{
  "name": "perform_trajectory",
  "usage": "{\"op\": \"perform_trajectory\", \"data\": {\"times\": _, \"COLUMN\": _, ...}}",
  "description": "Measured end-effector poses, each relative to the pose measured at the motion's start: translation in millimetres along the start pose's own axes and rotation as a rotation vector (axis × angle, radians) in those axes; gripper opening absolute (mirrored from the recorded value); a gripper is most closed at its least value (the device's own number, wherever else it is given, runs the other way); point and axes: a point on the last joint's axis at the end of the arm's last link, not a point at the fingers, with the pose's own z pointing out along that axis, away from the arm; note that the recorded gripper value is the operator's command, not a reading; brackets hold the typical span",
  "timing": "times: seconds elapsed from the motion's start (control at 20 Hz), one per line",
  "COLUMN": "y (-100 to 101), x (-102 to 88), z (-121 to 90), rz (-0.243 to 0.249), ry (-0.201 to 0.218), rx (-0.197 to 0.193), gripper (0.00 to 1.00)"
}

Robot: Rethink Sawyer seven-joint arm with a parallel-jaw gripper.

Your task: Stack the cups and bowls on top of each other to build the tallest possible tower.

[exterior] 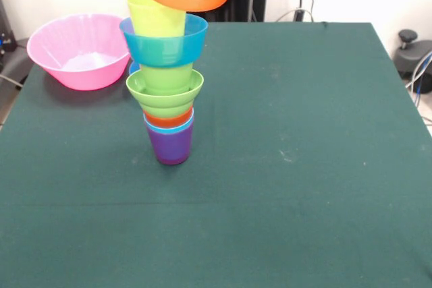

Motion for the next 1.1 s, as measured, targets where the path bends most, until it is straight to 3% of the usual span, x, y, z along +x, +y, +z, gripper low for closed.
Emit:
{"op": "perform_trajectory", "data": {"times": 0.35, "y": 1.6, "x": -1.7, "z": -0.5, "rz": -0.004, "ry": -0.001, "rx": -0.009, "gripper": 0.00}}
{"op": "perform_trajectory", "data": {"times": 1.1, "y": -25.4, "x": 2.9, "z": 5.0, "rz": 0.014, "ry": 0.007, "rx": -0.009, "gripper": 0.00}}
